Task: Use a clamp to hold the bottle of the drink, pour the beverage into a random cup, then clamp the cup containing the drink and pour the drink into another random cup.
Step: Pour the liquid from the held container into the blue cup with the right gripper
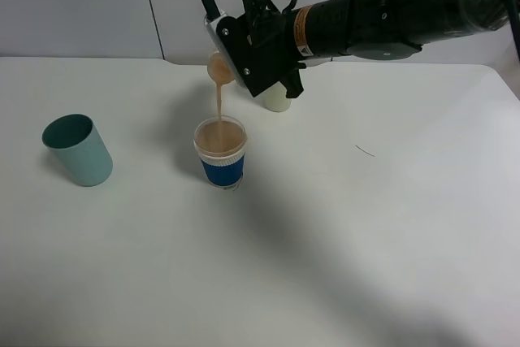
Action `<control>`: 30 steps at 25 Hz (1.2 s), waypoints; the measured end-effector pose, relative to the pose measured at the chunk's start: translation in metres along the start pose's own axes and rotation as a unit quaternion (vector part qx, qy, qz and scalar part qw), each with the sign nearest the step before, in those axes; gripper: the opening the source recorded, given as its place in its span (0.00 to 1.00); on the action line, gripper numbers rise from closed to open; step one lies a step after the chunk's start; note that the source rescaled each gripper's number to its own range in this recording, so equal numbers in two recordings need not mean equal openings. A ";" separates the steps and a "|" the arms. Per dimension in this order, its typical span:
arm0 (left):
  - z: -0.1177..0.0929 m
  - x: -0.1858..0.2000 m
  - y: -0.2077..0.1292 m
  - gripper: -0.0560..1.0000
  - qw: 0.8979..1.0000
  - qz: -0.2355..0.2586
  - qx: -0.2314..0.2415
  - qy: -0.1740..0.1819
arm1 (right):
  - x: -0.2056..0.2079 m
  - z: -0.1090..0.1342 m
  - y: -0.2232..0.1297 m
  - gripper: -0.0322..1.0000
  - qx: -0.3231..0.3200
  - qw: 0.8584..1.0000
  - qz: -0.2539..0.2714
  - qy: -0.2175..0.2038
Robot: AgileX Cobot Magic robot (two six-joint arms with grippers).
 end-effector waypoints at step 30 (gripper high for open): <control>0.000 0.000 0.000 1.00 1.000 0.000 0.000 0.000 | 0.000 -0.003 0.000 0.03 0.076 0.997 -0.001 -0.013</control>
Point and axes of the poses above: a point on each arm's last joint axis where the gripper is mounted, x pointing back along that axis away from the gripper, z along the wrist's bending axis when the last joint is at zero, y = z × x, the point moved 1 cm from there along -x, pointing out along that axis toward the gripper, and after that the axes turned 10 degrees about x, right-handed, at the moved point
